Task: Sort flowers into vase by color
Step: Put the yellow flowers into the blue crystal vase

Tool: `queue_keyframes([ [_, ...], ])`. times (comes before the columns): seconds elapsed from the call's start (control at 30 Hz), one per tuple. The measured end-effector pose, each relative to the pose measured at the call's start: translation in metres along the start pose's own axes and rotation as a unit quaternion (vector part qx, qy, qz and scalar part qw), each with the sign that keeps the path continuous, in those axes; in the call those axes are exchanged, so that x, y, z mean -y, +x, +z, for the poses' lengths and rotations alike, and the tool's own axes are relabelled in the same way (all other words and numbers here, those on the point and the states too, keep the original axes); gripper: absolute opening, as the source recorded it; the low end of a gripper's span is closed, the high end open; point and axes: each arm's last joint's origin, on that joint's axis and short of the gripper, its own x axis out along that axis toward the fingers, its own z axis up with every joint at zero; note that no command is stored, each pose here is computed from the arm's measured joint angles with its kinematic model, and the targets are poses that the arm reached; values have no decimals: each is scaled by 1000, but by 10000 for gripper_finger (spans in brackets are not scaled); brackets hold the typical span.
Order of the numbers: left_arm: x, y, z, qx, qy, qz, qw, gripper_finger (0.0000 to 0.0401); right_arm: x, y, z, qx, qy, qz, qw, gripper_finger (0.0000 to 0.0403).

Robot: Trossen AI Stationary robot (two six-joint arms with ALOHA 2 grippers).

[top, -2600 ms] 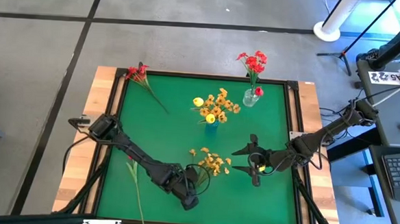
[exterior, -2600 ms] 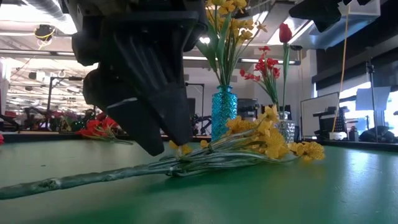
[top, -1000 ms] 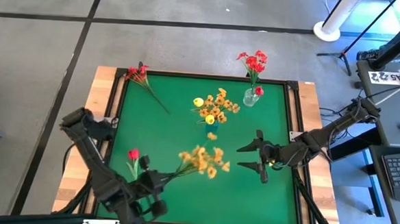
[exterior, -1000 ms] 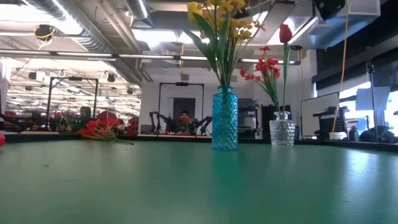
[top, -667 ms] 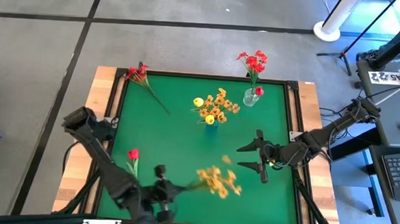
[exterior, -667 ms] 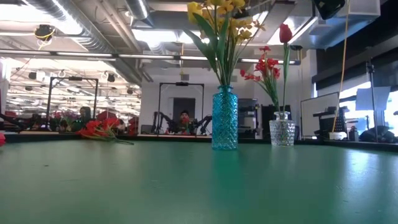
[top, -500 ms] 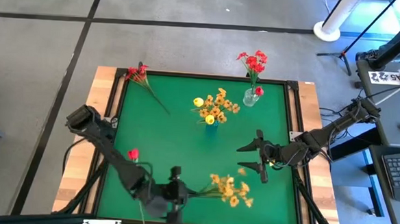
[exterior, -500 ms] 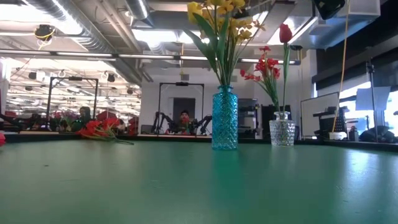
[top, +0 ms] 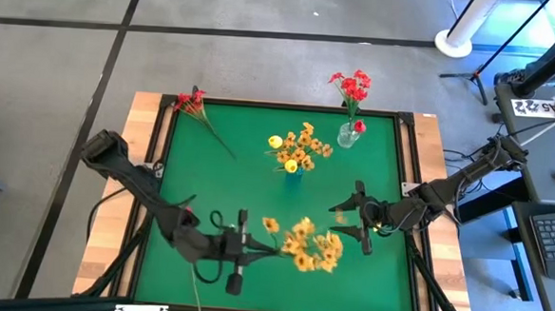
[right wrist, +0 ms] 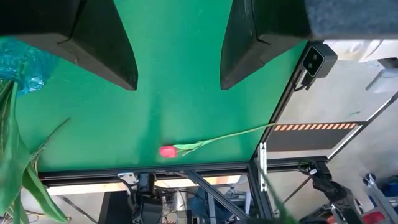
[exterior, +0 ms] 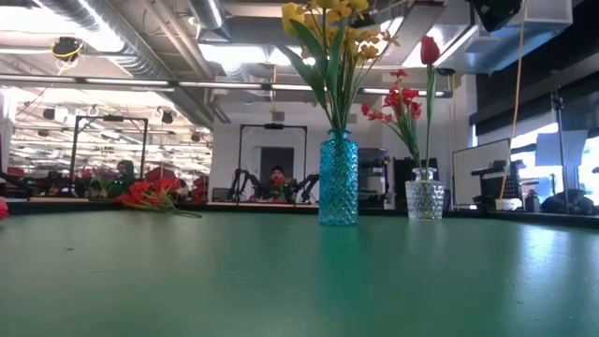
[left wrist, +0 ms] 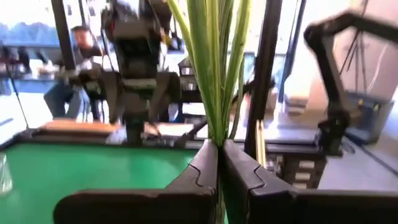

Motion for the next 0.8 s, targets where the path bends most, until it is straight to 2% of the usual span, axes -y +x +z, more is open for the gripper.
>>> queue_keyframes([
  [0.17,-20,-4,-7,96,-2,-37,995,0,0,0,0,-1,-1,-5,1000,227],
  [0.23,-35,-4,-13,133,-2,-43,990,0,2,0,-2,-3,-5,-25,1000,227],
  [0.4,-81,-3,-25,202,-19,-14,979,0,8,1,-10,-23,-27,-103,994,227],
  [0.5,-104,2,-28,215,-27,-12,976,0,14,6,-22,-29,-36,-146,988,227],
  [0.8,-146,16,-24,228,-19,1,974,0,45,34,-47,-62,9,-184,981,227],
])
